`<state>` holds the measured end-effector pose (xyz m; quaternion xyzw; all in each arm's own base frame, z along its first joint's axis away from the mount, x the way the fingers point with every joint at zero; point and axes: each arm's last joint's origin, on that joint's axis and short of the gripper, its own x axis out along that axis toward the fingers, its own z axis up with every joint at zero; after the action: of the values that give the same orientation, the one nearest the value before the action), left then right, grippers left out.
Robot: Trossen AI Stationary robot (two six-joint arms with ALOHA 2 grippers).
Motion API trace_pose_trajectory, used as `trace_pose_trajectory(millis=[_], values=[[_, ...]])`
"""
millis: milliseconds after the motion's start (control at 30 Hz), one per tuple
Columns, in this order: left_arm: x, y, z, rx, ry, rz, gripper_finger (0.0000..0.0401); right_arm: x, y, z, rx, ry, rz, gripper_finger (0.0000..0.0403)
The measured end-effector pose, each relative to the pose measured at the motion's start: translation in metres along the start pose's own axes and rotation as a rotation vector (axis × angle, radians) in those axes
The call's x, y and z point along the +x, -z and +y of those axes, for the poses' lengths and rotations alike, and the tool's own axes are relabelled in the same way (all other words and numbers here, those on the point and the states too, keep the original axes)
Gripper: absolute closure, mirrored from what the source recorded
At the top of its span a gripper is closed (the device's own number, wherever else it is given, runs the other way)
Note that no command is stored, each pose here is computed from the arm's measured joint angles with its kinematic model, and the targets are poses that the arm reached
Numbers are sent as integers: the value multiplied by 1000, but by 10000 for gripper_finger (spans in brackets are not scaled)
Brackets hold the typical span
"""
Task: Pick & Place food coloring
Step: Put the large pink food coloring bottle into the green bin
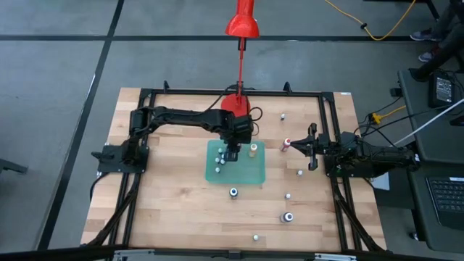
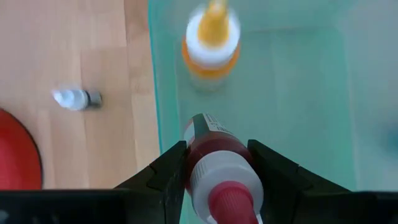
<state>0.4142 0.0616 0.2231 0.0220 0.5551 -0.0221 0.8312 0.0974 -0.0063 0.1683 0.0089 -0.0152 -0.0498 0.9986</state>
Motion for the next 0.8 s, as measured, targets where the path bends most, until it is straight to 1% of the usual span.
trace_pose_trajectory(millis=[67,467,700,800], values=[[5,3,0,2,7,33,255,0,0,0,0,0,0,372],[17,-5,2,11,11,-4,255,0,0,1,0,-19,3,372],[27,-5,2,10,17,5,255,0,1,1,0,-21,5,372],[27,-5,2,12,15,1,248,0,1,1,0,-23,8,372]])
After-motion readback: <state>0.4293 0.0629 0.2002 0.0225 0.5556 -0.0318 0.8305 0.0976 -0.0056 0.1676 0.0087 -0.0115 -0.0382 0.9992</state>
